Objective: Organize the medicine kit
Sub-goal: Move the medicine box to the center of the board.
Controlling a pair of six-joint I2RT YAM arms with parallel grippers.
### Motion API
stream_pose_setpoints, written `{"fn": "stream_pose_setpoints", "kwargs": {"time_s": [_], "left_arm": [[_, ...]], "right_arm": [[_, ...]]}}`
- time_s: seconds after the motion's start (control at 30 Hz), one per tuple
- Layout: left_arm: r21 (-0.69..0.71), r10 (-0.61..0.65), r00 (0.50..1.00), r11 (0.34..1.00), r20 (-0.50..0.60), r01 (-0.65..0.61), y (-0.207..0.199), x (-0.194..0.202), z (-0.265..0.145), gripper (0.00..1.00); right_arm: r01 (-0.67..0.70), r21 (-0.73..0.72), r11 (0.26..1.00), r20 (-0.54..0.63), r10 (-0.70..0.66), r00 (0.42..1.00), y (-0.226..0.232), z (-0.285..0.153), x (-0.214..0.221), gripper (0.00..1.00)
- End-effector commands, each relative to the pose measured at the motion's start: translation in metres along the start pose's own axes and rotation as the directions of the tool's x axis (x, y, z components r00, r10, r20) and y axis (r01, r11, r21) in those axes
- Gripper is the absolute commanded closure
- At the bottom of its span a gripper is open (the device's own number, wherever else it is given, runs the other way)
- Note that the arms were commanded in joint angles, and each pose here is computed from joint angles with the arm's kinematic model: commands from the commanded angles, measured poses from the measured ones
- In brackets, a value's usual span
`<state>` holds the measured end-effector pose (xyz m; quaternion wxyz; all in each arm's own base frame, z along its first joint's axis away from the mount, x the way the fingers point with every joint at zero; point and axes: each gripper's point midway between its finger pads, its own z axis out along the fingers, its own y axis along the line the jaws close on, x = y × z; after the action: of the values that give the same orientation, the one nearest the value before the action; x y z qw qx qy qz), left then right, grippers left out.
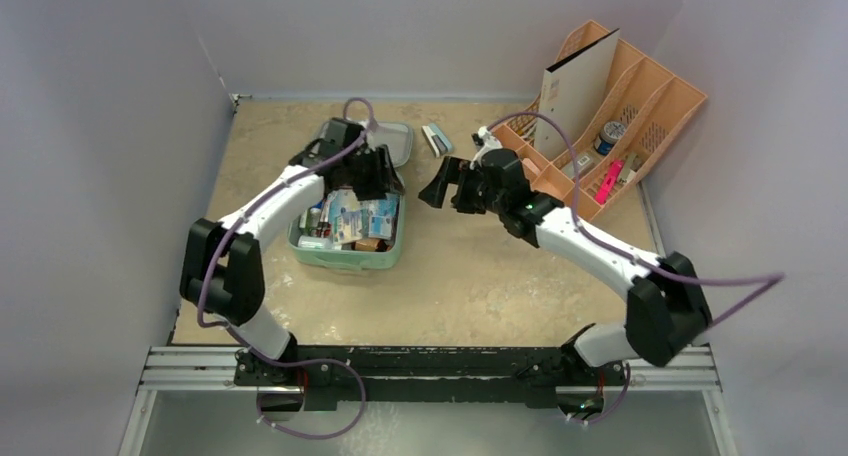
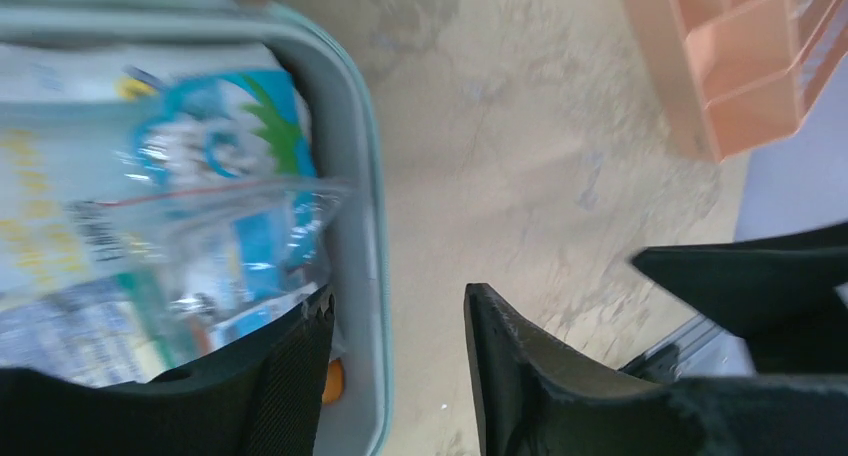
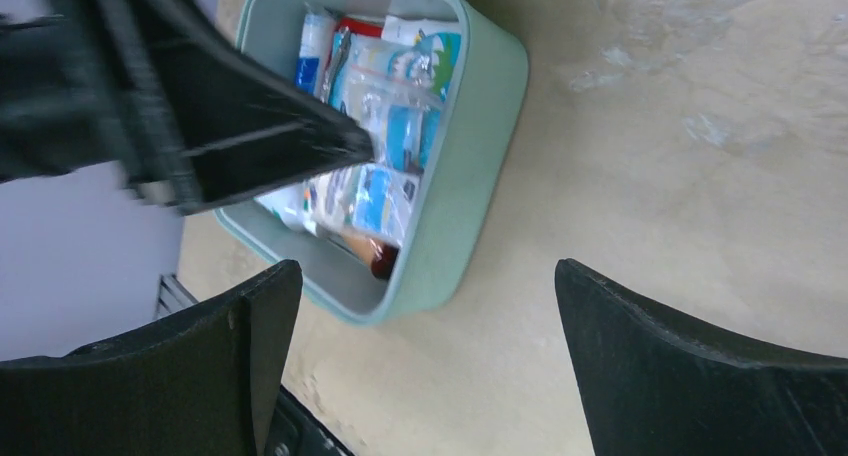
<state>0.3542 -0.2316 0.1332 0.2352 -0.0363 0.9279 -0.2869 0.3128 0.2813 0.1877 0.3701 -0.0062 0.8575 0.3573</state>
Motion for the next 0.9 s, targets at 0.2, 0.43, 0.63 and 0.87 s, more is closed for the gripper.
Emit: {"fn": "stream_pose_setpoints", "kwargs": {"time_s": [0.2,0.43,0.63,0.87], "left_arm": [[-0.143,0.074,0.946,0.989,0.314,-0.030,0.061,-0.098,-0.118,0.33],[-0.147,-0.059,0.934,0.982,0.352,0.118,0.113,-0.071,-0.142,0.27],[-0.308,-0.168,0.878,0.893,0.447,0.328,0.167,-0.038,-0.162,0.25],[-0.401,-0.315,0.837,0.766,0.447,0.503,0.210,0.002,-0.160,0.25]], "right_arm": [[-0.185,-0.157,0.970,0.060,0.197,0.979,0.044,0.095,-0.051,0.04],[-0.262,-0.137,0.955,0.046,0.271,0.962,0.036,0.155,-0.057,0.01],[-0.322,-0.100,0.941,0.047,0.328,0.944,0.018,0.181,-0.057,0.01],[-0.391,-0.128,0.912,0.068,0.401,0.914,0.001,0.196,-0.060,0.01]]}}
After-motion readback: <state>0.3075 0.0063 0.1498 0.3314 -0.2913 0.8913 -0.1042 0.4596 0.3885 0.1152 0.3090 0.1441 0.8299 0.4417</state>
